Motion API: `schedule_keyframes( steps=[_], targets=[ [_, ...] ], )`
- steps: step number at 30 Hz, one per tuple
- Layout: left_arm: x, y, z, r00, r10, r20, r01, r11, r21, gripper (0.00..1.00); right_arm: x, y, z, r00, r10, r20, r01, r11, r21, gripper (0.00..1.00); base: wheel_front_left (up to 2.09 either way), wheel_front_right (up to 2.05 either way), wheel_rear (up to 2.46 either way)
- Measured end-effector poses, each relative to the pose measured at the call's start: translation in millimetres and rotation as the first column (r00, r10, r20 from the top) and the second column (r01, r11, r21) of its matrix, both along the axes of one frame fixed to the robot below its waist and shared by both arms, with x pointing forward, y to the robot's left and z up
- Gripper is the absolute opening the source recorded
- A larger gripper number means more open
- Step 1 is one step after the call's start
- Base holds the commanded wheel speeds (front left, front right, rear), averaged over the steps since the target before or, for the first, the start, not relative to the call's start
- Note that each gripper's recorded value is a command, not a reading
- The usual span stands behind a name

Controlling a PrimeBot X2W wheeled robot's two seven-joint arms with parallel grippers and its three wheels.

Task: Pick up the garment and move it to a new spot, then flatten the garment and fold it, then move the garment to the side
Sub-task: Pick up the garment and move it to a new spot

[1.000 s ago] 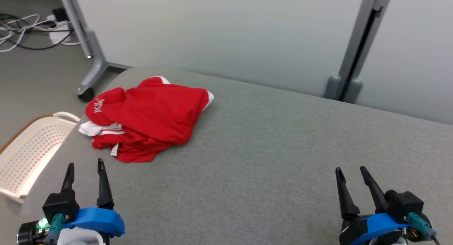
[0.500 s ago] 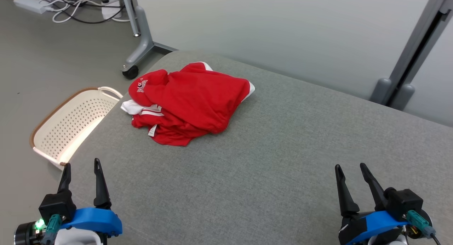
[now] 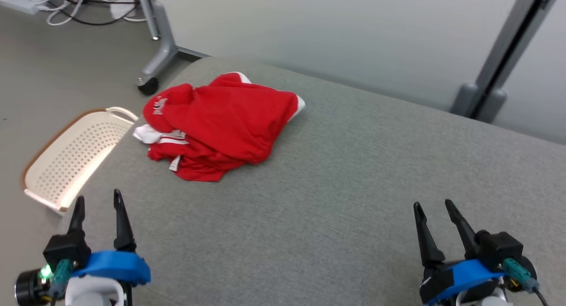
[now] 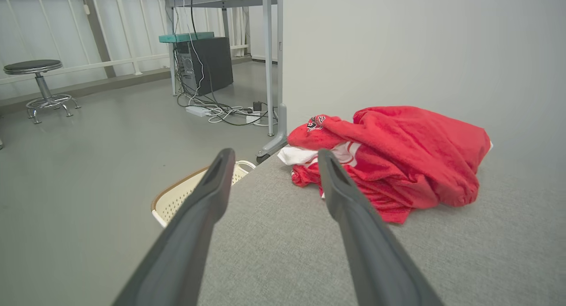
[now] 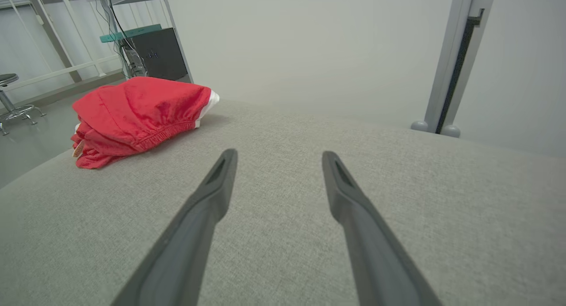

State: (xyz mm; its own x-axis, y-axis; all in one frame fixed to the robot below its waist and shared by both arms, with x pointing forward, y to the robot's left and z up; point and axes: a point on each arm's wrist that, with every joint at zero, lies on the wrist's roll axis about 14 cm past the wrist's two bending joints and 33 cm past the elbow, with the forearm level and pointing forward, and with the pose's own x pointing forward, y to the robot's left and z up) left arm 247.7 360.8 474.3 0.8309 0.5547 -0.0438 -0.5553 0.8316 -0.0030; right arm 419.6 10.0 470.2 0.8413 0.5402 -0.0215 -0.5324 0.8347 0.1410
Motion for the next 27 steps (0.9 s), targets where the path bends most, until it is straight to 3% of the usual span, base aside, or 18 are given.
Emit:
schedule_keyframes(
  steps=[9, 17, 22, 27],
  targets=[
    [109, -14, 25, 0.983, -0.184, 0.019, 0.182, 0.981, 0.065, 1.0, 24, -56, -8, 0.988, -0.152, 0.019, 0.152, 0.988, -0.033, 1.0, 0.0, 0.0, 0.0],
    [221, -42, 37, 0.937, -0.35, 0.006, 0.347, 0.931, 0.113, 1.0, 35, -125, -18, 0.945, -0.325, 0.033, 0.326, 0.943, -0.073, 1.0, 0.0, 0.0, 0.0],
    [273, -64, 17, 0.902, -0.424, -0.082, 0.43, 0.899, 0.089, 1.0, 39, -150, -30, 0.924, -0.382, 0.023, 0.382, 0.919, -0.1, 1.0, 0.0, 0.0, 0.0],
    [293, -71, -24, 0.862, -0.446, -0.242, 0.464, 0.886, 0.017, 1.0, 43, -162, -36, 0.912, -0.41, 0.021, 0.41, 0.905, -0.113, 1.0, 0.0, 0.0, 0.0]
  ],
)
